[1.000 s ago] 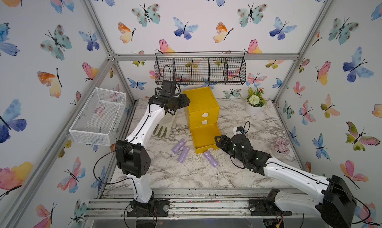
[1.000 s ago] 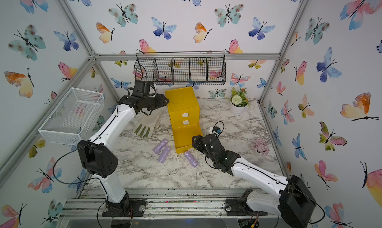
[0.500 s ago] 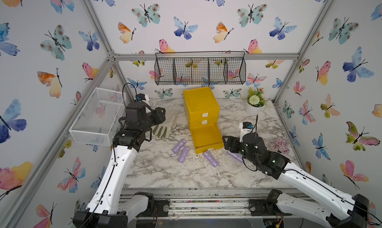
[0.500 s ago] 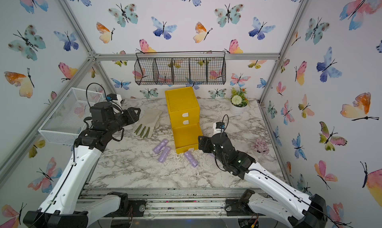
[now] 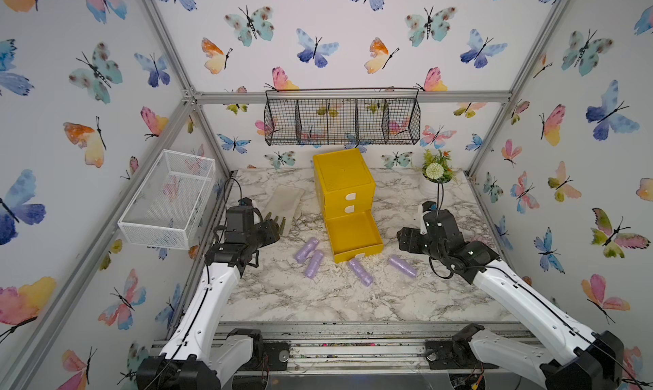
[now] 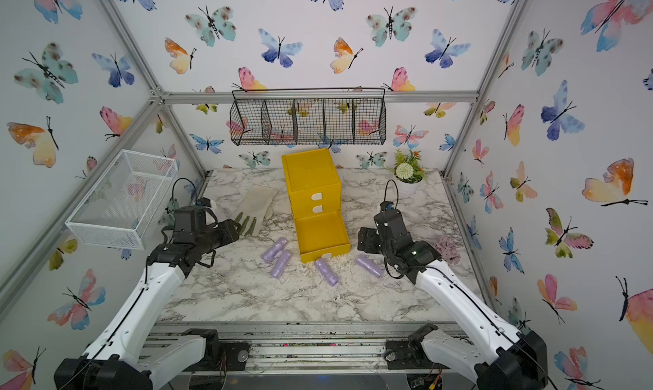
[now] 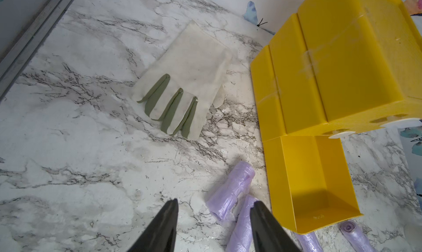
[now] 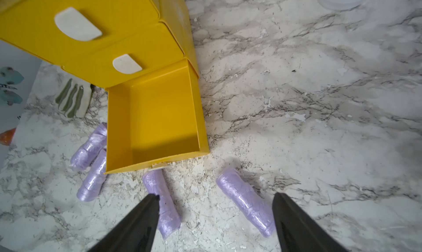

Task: Sort the rolls of trash bags by color and place them into the drawer
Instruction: Pick up the roll of trash bags from the center of the board.

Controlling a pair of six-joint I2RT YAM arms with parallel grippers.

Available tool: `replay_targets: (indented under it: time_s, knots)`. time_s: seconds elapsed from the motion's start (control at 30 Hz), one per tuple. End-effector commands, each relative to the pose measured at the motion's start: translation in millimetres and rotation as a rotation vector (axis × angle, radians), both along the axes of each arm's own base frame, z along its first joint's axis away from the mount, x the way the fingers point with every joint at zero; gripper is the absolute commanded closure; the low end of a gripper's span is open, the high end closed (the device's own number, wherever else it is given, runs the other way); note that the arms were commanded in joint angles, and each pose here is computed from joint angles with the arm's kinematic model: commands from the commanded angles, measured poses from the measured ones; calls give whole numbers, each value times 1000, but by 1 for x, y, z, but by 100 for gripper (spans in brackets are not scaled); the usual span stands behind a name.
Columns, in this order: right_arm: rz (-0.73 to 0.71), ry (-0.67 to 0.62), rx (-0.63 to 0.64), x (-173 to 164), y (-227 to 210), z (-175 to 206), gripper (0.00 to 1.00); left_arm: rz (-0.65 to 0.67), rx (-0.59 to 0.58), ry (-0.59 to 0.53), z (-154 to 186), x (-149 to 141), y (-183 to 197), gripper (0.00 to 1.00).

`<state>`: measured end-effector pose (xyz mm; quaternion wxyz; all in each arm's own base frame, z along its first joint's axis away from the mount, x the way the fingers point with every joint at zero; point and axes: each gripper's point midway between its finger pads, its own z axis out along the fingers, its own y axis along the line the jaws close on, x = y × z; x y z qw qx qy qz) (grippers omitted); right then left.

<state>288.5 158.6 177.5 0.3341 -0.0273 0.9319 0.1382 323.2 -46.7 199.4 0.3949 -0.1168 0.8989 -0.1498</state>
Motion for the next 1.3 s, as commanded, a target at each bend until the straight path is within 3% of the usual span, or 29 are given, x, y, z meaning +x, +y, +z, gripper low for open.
replay_targets:
  time_s: [0.0, 0.43, 0.93, 1.27]
  knots:
    - [105, 138, -50, -16, 5, -29, 16, -32, -21, -8, -4, 2, -3, 45]
    - [113, 331, -82, -23, -12, -103, 17, -62, -73, 47, -11, 2, -5, 45]
    - [142, 456, -97, -35, -16, -145, 18, -55, -80, 50, -12, 1, -3, 45]
    - [143, 473, -70, -36, -11, -150, 35, -55, -85, 53, -12, 1, -3, 45]
